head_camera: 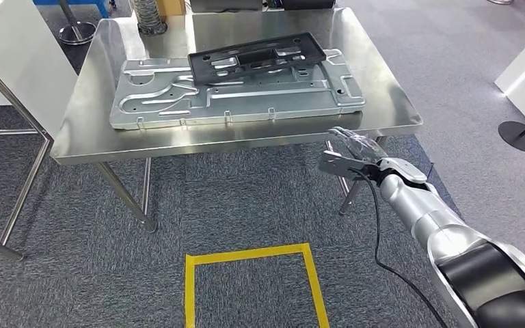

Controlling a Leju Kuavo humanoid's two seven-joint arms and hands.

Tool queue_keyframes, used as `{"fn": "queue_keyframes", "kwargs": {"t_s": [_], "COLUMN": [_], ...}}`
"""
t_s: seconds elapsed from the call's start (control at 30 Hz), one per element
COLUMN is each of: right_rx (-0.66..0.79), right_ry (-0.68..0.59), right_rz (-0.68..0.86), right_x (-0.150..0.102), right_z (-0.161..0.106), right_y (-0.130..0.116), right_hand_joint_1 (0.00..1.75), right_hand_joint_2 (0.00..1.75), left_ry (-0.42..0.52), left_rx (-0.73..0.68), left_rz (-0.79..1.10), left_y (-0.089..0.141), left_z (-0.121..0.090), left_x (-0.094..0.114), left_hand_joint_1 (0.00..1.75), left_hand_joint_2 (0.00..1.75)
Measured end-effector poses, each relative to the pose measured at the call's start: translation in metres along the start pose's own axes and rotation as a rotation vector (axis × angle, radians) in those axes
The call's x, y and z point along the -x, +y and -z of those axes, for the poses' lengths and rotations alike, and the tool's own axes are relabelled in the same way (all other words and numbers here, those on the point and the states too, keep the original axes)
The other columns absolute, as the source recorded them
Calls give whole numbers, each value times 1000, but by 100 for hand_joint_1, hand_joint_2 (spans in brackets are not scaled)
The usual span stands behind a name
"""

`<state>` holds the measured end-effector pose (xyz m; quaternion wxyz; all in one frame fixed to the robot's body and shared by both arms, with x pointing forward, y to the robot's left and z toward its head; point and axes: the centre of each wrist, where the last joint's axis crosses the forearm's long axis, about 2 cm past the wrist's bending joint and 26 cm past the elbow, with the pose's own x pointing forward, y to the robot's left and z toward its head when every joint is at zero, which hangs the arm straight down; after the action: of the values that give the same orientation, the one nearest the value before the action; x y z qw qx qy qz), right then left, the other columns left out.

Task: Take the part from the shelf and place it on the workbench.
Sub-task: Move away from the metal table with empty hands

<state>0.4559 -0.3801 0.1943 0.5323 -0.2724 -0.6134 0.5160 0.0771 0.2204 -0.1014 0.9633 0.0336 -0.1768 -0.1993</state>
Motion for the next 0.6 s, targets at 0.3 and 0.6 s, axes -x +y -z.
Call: {"fn": "queue_keyframes", "kwargs": {"t_s": [0.3, 0.6], "right_rx": [13, 37], "right_ry": [35, 99], "right_rz": [25, 91], "right_x": [16, 45], "right_z": [-13, -38], "right_y": [7, 17], "right_hand_joint_1": [0, 0], "right_hand_joint_2": [0, 0], "left_ry": [1, 5], "left_rx": [2, 0], "left_rz": [4, 1], "left_y": [-1, -1], "left_z": [0, 0], "left_x": [0, 1], "left_hand_joint_1": [0, 0], "left_hand_joint_2": [0, 0]}}
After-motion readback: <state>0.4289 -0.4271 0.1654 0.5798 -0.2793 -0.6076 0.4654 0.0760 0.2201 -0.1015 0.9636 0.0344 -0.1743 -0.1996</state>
